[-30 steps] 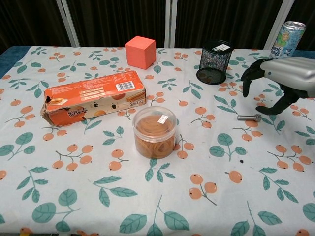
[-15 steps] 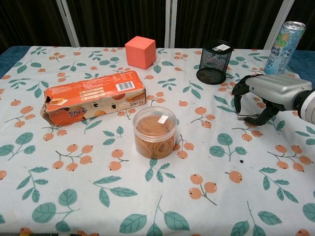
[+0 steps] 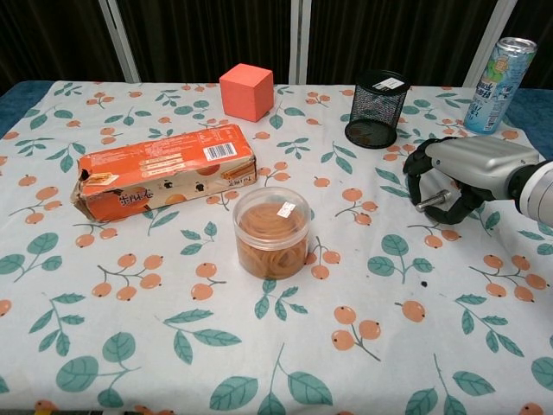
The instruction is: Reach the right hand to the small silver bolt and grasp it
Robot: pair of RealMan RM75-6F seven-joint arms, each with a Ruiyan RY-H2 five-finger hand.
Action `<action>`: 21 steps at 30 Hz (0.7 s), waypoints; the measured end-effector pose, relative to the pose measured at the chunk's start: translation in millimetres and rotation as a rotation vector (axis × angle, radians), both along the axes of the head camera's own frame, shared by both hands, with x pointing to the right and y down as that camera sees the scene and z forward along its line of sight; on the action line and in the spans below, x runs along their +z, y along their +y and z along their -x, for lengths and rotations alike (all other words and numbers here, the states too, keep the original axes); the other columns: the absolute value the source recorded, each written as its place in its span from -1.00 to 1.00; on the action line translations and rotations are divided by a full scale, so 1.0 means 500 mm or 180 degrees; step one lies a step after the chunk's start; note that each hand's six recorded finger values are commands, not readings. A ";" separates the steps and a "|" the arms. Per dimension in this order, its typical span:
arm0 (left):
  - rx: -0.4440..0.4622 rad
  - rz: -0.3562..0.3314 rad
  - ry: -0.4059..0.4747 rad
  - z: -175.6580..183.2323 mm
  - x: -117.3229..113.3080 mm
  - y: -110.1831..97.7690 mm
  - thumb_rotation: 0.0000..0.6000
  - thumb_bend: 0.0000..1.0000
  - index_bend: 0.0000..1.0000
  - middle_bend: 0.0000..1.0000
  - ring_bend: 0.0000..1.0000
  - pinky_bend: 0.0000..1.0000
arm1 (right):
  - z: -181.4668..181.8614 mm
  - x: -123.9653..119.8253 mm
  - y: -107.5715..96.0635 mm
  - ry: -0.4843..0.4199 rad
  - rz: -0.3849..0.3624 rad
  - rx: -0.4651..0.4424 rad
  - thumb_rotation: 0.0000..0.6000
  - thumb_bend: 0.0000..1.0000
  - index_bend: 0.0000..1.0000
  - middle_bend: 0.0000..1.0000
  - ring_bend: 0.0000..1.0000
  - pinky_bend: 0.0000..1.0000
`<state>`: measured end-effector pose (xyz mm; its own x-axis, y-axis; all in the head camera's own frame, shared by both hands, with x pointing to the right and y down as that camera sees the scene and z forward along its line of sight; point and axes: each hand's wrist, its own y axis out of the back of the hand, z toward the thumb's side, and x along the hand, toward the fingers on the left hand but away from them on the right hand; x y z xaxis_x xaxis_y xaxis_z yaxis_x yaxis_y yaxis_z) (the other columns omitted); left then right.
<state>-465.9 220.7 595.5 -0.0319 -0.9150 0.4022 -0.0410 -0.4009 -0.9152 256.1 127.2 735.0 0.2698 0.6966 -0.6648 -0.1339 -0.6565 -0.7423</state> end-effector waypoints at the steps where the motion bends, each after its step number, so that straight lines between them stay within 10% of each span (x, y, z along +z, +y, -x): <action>1: -0.0003 0.0001 0.0001 0.001 0.000 0.000 1.00 -1.00 -0.82 -0.99 -1.00 -1.00 | 0.001 -0.001 0.000 -0.0015 -0.0006 0.0003 1.00 -0.22 0.10 -0.62 -1.00 -1.00; 21: 0.0071 -0.0003 -0.0008 -0.011 -0.002 -0.006 1.00 -1.00 -0.82 -0.99 -1.00 -1.00 | -0.045 -0.081 -0.013 -0.1289 0.0282 0.0966 1.00 -0.21 0.14 -0.58 -1.00 -1.00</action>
